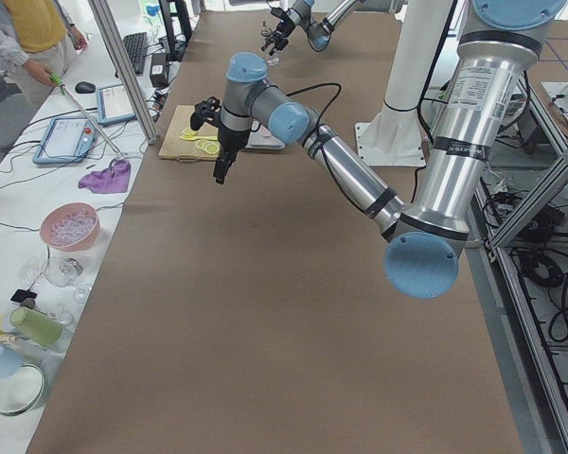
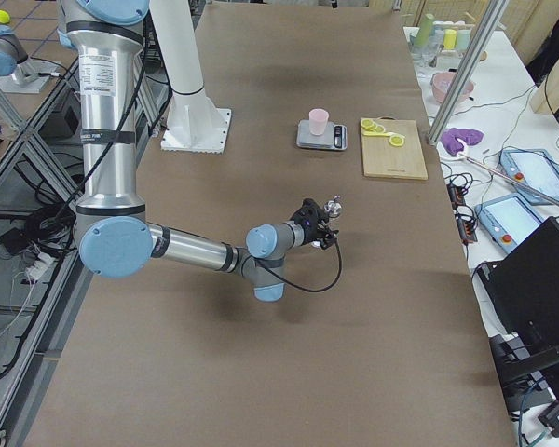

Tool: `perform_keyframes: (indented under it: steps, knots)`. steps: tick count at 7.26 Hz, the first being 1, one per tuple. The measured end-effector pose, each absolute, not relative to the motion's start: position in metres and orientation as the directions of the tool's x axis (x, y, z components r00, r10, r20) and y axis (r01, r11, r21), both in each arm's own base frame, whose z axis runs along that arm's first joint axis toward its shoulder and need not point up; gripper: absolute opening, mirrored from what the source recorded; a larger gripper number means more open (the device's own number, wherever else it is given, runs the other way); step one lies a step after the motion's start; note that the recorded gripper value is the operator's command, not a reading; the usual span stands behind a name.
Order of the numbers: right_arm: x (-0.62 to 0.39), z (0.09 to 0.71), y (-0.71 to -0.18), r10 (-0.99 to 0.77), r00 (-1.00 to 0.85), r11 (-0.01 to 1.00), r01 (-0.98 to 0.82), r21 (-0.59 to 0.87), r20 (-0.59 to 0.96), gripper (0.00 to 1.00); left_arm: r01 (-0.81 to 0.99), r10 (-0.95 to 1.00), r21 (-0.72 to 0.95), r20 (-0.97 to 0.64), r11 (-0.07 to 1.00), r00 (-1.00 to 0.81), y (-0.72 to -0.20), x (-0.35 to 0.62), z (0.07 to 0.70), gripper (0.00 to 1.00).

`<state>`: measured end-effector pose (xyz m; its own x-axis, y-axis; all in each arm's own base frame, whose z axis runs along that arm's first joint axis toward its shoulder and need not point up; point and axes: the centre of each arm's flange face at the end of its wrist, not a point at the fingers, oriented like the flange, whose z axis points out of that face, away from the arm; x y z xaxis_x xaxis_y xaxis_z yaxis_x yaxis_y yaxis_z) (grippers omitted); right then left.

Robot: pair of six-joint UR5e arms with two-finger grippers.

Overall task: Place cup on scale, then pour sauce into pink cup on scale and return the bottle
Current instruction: 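Lower the bottle onto the table and release it with the right gripper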

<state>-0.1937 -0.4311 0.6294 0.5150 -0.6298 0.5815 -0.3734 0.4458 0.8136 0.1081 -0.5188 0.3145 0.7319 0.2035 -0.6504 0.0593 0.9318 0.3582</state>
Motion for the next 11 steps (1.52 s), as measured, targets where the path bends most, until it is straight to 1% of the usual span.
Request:
perform_keyframes:
  steps: [5, 6, 7, 10, 11]
  knots:
    - [-0.200, 0.637, -0.435, -0.620, 0.512, 0.465, -0.369, 0.804, 0.594, 0.00, 0.060, 0.207, 0.364, -0.650, 0.930, 0.732, -0.520, 0.109, 0.311, 0.97]
    - [-0.201, 0.638, -0.435, -0.619, 0.510, 0.469, -0.370, 0.802, 0.597, 0.16, 0.060, 0.208, 0.365, -0.649, 0.929, 0.732, -0.520, 0.109, 0.311, 0.97]
    - [-0.202, 0.639, -0.435, -0.618, 0.509, 0.473, -0.368, 0.801, 0.599, 0.18, 0.060, 0.208, 0.366, -0.649, 0.929, 0.732, -0.521, 0.109, 0.310, 0.97]
    - [-0.204, 0.647, -0.433, -0.616, 0.510, 0.485, -0.355, 0.799, 0.601, 0.19, 0.061, 0.210, 0.368, -0.649, 0.928, 0.731, -0.520, 0.109, 0.309, 0.97]
    - [-0.205, 0.648, -0.432, -0.615, 0.510, 0.488, -0.352, 0.798, 0.601, 0.37, 0.061, 0.210, 0.369, -0.649, 0.927, 0.731, -0.520, 0.109, 0.309, 0.97]
